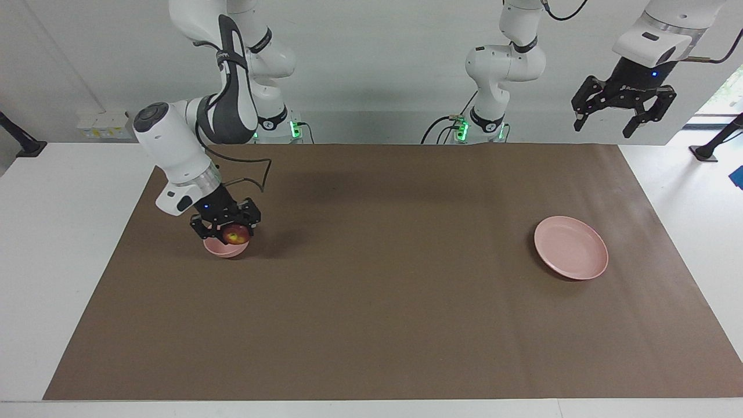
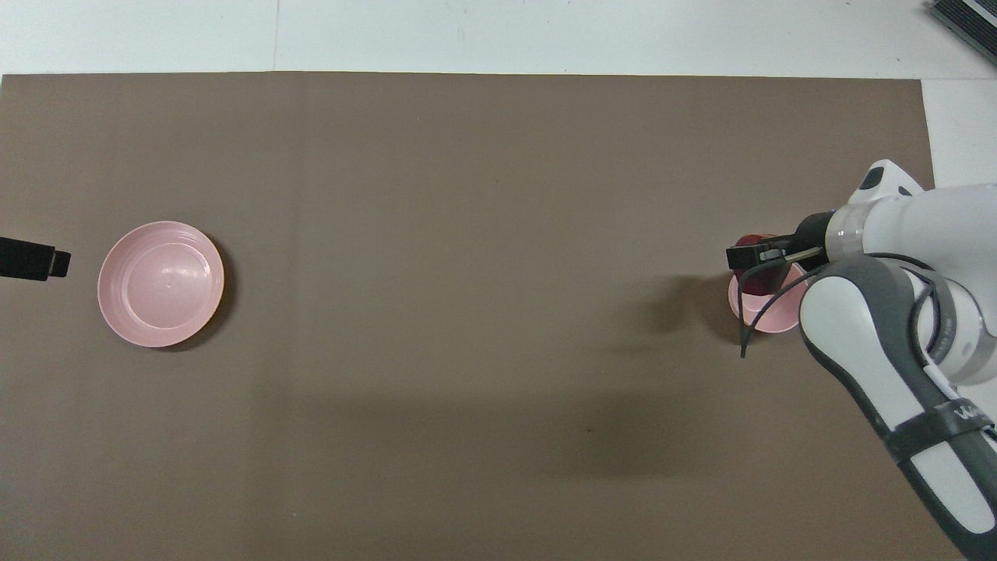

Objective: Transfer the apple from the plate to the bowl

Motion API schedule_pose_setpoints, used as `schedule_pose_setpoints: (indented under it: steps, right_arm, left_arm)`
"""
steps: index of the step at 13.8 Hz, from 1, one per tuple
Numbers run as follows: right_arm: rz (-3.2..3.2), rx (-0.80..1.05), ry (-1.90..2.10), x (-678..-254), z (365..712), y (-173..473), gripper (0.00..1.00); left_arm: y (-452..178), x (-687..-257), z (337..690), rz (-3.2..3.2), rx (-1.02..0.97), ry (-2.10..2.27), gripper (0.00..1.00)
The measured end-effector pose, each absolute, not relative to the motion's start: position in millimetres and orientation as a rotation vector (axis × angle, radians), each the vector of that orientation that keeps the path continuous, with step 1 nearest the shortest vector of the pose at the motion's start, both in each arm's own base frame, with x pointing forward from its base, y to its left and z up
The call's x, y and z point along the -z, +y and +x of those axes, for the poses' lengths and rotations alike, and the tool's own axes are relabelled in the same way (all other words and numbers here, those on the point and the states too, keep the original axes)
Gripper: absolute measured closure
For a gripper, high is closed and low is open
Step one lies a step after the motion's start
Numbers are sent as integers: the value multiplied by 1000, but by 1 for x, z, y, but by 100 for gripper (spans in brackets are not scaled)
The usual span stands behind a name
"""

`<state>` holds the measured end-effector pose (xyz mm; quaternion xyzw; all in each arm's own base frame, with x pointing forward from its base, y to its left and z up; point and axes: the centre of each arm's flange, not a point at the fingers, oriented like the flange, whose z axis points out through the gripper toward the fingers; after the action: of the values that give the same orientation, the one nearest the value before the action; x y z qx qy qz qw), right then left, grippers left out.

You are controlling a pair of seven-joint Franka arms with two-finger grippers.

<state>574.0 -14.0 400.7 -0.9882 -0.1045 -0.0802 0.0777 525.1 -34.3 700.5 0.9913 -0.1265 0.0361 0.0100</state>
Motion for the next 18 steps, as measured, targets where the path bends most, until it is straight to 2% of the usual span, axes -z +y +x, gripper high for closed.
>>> schedule_pose_setpoints:
  steps: [4, 9, 11, 12, 13, 18]
  right_arm:
    - [-2989, 141, -251, -374, 551, -46, 29]
    - [-3008, 81, -269, -338, 551, -48, 29]
    - [-3012, 78, -276, -335, 553, -49, 15]
    - [-3019, 83, -287, -340, 555, -50, 2]
    - [-3027, 83, -298, -346, 558, -52, 0]
    - [-3121, -4, -178, -416, 572, -79, 0]
  left_arm:
    - [-33, -702, 522, 3096, -85, -391, 0]
    - [-28, -686, 530, 3098, -16, -373, 0]
    - [-24, -673, 539, 3099, 20, -361, 0]
    - [-25, -668, 542, 3099, 29, -360, 0]
    - [-25, -666, 545, 3100, 27, -362, 0]
    - [-29, -672, 546, 3100, -23, -373, 0]
